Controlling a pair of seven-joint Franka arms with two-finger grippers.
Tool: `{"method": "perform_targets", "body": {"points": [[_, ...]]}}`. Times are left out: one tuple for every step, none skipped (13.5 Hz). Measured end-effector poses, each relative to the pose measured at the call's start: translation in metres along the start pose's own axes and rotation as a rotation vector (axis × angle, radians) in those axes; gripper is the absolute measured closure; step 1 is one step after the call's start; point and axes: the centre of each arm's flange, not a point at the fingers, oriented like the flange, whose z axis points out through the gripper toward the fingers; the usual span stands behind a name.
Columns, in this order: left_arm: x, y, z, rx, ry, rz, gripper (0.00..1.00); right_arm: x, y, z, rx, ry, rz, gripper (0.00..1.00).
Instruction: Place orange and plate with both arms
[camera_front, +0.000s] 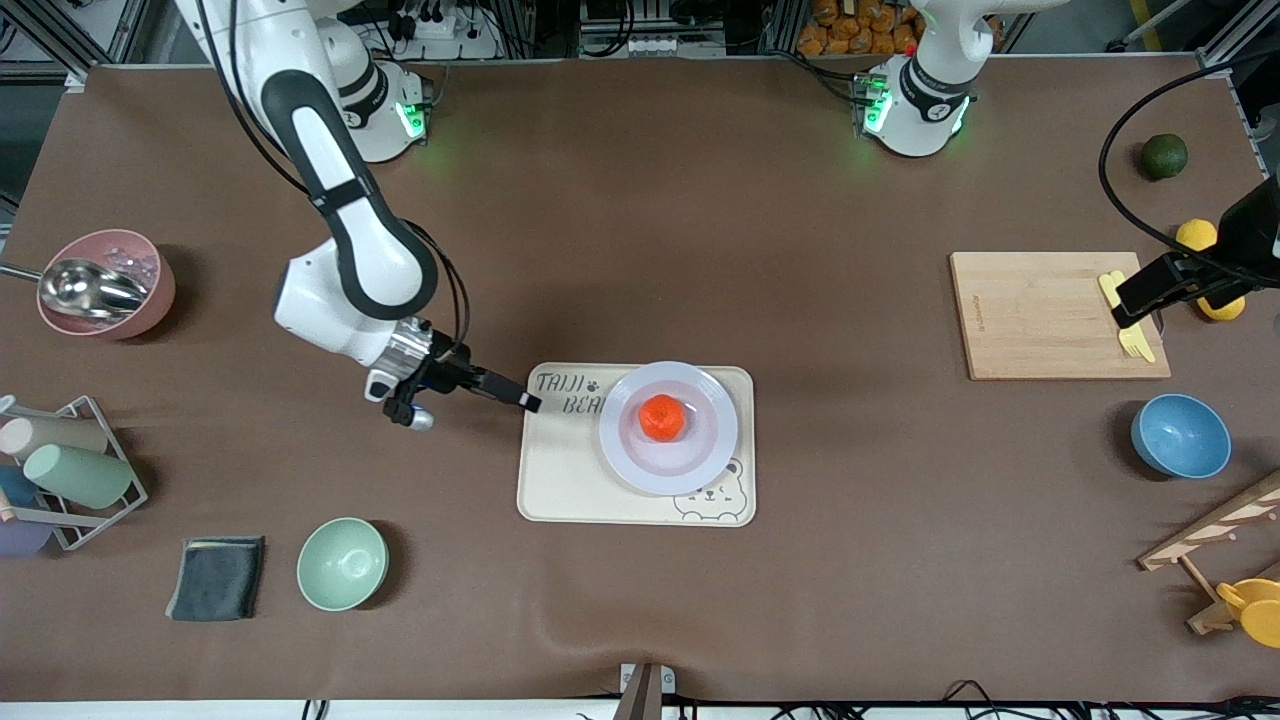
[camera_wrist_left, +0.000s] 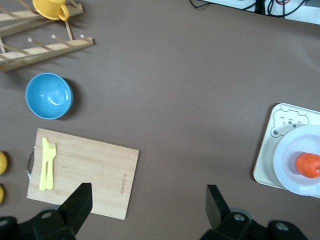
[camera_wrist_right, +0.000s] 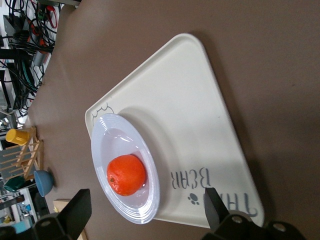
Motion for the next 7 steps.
{"method": "perform_targets", "body": {"points": [[0.002, -0.008, 0.004, -0.008, -0.011, 0.013, 0.00, 0.002, 0.004, -0.013, -0.027, -0.005, -0.039, 0.00], [0.004, -0.018, 0.010, -0.011, -0.022, 0.032, 0.00, 0.003, 0.004, -0.029, -0.050, -0.014, -0.083, 0.00], [0.005, -0.025, 0.016, -0.011, -0.033, 0.044, 0.00, 0.004, 0.002, -0.045, -0.073, -0.033, -0.135, 0.00], [0.004, -0.027, 0.022, -0.009, -0.044, 0.054, 0.00, 0.005, 0.001, -0.064, -0.104, -0.064, -0.192, 0.00], [0.002, -0.025, 0.027, -0.008, -0.054, 0.060, 0.00, 0.009, 0.003, -0.084, -0.146, -0.100, -0.245, 0.00], [-0.001, -0.022, 0.031, -0.007, -0.058, 0.066, 0.00, 0.016, 0.010, -0.108, -0.206, -0.138, -0.302, 0.00], [-0.004, -0.018, 0.032, -0.007, -0.058, 0.072, 0.00, 0.024, 0.018, -0.134, -0.276, -0.175, -0.358, 0.00]]}}
